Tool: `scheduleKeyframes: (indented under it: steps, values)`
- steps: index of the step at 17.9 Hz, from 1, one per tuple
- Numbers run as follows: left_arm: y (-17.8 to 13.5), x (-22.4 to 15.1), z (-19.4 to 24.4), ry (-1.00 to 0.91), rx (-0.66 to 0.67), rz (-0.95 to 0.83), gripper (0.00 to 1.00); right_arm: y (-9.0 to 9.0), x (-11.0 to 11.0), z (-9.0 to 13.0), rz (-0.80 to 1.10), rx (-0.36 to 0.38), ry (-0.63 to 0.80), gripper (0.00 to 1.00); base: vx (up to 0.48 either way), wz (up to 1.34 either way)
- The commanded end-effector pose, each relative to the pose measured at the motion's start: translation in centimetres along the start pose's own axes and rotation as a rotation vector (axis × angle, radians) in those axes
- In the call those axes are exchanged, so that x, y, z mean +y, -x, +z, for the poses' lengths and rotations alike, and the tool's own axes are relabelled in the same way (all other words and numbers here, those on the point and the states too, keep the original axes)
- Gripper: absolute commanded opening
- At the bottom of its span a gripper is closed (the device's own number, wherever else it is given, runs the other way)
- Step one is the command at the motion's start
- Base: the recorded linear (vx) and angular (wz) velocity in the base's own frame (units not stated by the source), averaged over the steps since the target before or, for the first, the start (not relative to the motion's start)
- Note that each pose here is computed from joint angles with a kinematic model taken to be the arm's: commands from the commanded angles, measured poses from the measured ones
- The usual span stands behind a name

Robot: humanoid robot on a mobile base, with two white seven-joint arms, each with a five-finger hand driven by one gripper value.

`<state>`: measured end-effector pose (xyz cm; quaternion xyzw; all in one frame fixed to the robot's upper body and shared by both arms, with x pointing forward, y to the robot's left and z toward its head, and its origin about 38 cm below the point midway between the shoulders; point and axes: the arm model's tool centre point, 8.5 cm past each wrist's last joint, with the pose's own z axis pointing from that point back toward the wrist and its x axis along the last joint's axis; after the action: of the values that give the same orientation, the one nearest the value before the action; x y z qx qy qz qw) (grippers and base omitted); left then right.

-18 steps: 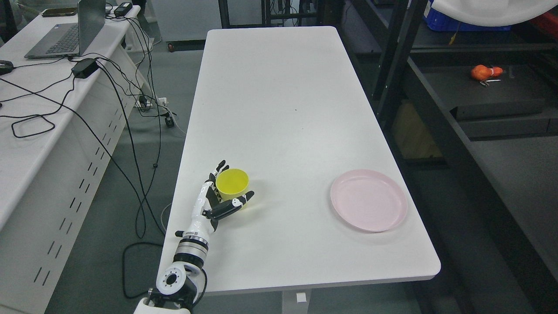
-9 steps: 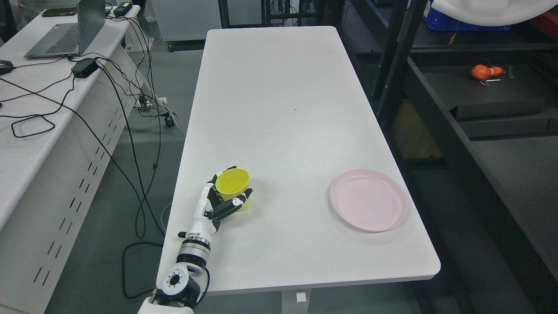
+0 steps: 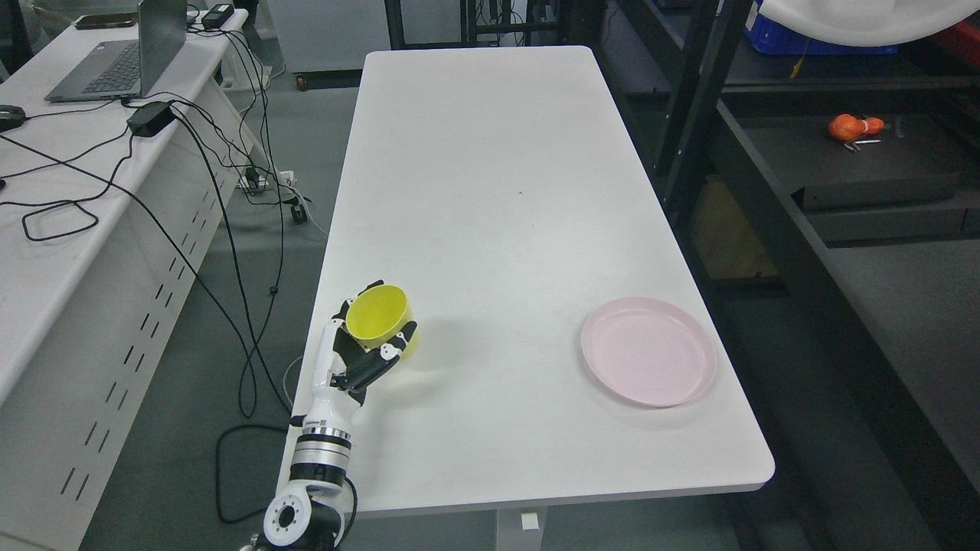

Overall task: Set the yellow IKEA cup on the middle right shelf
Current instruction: 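Close the left hand around the yellow cup, then lift the yellow cup with the left hand while turning toward the shelves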

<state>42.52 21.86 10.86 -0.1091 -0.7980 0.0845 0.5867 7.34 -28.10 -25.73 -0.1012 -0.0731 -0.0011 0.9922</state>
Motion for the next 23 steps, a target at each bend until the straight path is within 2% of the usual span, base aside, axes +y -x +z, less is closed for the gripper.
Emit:
scheduleKeyframes:
  steps: [1, 6, 16, 23]
  values:
    - [-7.2, -1.2, 0.3, 0.051, -0.219, 0.015, 0.0, 0.9, -1.0, -0.1, -0.003, 0.015, 0.013, 0.99, 0.0, 0.0]
    - [-9.0, -1.8, 0.5, 0.068, -0.276, 0.022, 0.0, 0.9, -1.0, -0.1, -0.003, 0.015, 0.013, 0.99, -0.004, 0.0]
    - [-9.0, -1.4, 0.8, 0.057, -0.287, 0.016, 0.02, 0.9, -1.0, -0.1, -0.003, 0.015, 0.013, 0.99, -0.02, 0.0]
    - [-8.0, -2.8, 1.3, 0.094, -0.257, 0.022, 0.02, 0.9, -1.0, -0.1, -0.003, 0.015, 0.013, 0.99, -0.179, -0.06]
